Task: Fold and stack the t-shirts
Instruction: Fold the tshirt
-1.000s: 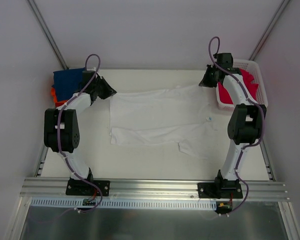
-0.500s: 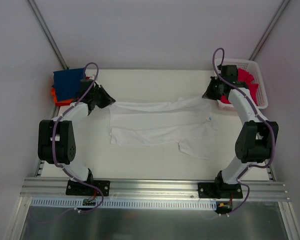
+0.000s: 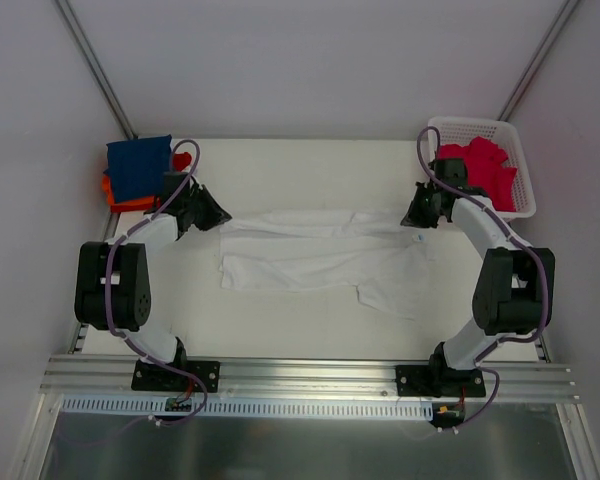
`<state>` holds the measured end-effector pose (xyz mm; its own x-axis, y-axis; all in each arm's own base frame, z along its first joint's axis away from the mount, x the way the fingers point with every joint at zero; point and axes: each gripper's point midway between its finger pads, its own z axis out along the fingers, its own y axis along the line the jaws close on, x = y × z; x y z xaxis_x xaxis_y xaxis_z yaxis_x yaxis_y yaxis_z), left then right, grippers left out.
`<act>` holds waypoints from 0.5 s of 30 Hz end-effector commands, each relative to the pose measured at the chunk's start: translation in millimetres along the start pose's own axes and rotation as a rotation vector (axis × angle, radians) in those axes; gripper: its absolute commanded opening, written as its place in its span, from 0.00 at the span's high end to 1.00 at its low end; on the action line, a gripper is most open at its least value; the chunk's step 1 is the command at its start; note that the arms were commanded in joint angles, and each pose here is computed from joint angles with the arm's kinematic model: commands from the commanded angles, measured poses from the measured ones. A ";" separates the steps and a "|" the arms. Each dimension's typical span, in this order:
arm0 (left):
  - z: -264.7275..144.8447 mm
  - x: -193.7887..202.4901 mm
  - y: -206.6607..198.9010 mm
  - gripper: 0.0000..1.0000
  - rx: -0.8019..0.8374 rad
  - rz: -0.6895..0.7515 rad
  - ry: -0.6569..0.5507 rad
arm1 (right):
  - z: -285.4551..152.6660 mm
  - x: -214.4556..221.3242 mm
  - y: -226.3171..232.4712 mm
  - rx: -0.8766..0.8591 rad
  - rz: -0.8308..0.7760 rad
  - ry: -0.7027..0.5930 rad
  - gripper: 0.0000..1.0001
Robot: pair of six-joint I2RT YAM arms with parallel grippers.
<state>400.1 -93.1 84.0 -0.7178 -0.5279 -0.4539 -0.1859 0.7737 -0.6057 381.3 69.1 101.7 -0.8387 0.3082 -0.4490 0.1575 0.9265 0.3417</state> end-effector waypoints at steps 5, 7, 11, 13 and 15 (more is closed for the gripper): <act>1.0 8.5 7.6 1.00 0.002 -0.016 0.015 | -8.1 4.7 5.6 -0.026 0.007 -0.043 1.00; 2.6 14.6 11.4 1.00 -0.002 -0.022 0.031 | -5.1 12.7 2.8 -0.023 0.010 -0.029 1.00; 5.3 25.5 20.4 1.00 -0.022 -0.035 0.056 | -4.7 23.4 -1.5 -0.012 0.015 -0.020 1.00; 6.0 30.7 24.7 1.00 -0.032 -0.042 0.067 | -3.2 29.7 -5.2 -0.001 0.016 -0.011 1.00; 6.0 37.0 29.5 1.00 -0.042 -0.047 0.079 | -3.7 32.7 -6.1 0.003 0.017 -0.011 1.00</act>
<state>376.9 -92.7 51.8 -0.7544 -0.5267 -0.3917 -0.2360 0.7745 -0.5869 348.3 69.8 70.6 -0.8604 0.3211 -0.3958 0.1898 0.9226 0.3359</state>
